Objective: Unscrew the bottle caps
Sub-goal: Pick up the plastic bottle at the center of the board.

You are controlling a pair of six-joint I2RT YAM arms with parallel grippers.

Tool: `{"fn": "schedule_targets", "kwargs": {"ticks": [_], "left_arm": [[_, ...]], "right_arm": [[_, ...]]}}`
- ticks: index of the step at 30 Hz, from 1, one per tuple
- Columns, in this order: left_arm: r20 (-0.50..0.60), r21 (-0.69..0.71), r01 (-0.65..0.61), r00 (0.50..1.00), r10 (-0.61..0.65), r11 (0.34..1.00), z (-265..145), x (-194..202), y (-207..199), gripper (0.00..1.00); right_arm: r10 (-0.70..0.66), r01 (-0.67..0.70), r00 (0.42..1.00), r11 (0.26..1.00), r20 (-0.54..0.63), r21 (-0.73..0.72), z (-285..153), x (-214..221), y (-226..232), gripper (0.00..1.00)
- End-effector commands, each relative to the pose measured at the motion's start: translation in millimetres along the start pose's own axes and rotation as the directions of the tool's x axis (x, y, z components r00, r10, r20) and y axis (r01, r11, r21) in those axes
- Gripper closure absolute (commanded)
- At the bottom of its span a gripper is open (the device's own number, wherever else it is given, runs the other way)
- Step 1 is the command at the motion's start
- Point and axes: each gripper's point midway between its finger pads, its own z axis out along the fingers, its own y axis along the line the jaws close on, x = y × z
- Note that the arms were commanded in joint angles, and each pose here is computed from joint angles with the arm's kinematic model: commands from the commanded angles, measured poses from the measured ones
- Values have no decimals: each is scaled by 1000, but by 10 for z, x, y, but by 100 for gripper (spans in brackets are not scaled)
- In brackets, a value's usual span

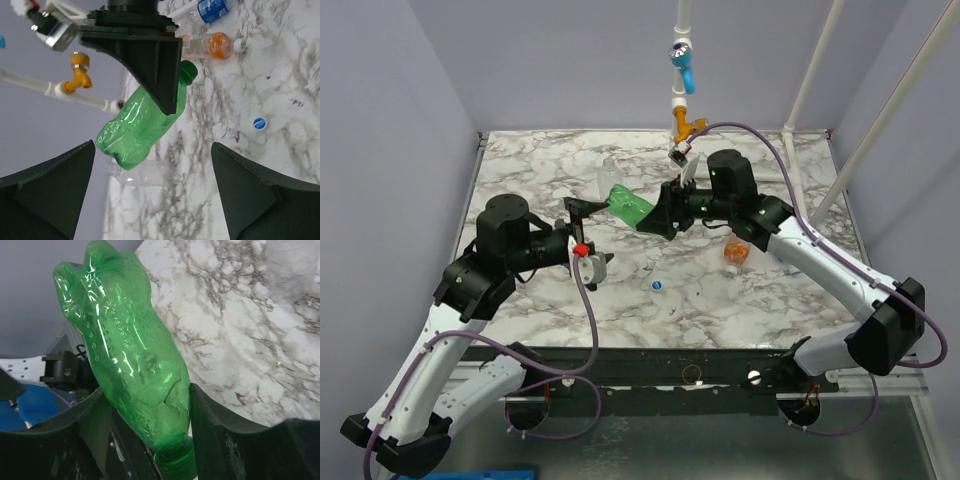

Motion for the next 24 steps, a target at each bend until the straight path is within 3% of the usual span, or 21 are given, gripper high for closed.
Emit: {"fn": "schedule_targets", "kwargs": {"ticks": [1, 6, 9, 16, 24], "left_arm": [[48, 50, -457, 889, 455, 888, 71, 0, -76, 1], [59, 75, -616, 787, 614, 784, 149, 12, -142, 1], [32, 86, -655, 755, 655, 751, 167, 38, -152, 1], [-91, 78, -622, 774, 627, 779, 102, 94, -50, 4], [-201, 78, -562, 800, 565, 824, 14, 249, -39, 29]], "right_arm": [[45, -52, 992, 997, -120, -58, -133, 127, 404, 65], [3, -13, 987, 998, -161, -62, -26, 107, 734, 65], [-19, 7, 986, 997, -168, -73, 73, 50, 929, 65], [-52, 43, 978, 998, -202, -45, 244, 44, 1163, 65], [-35, 25, 982, 998, -187, -56, 240, -38, 1227, 65]]}}
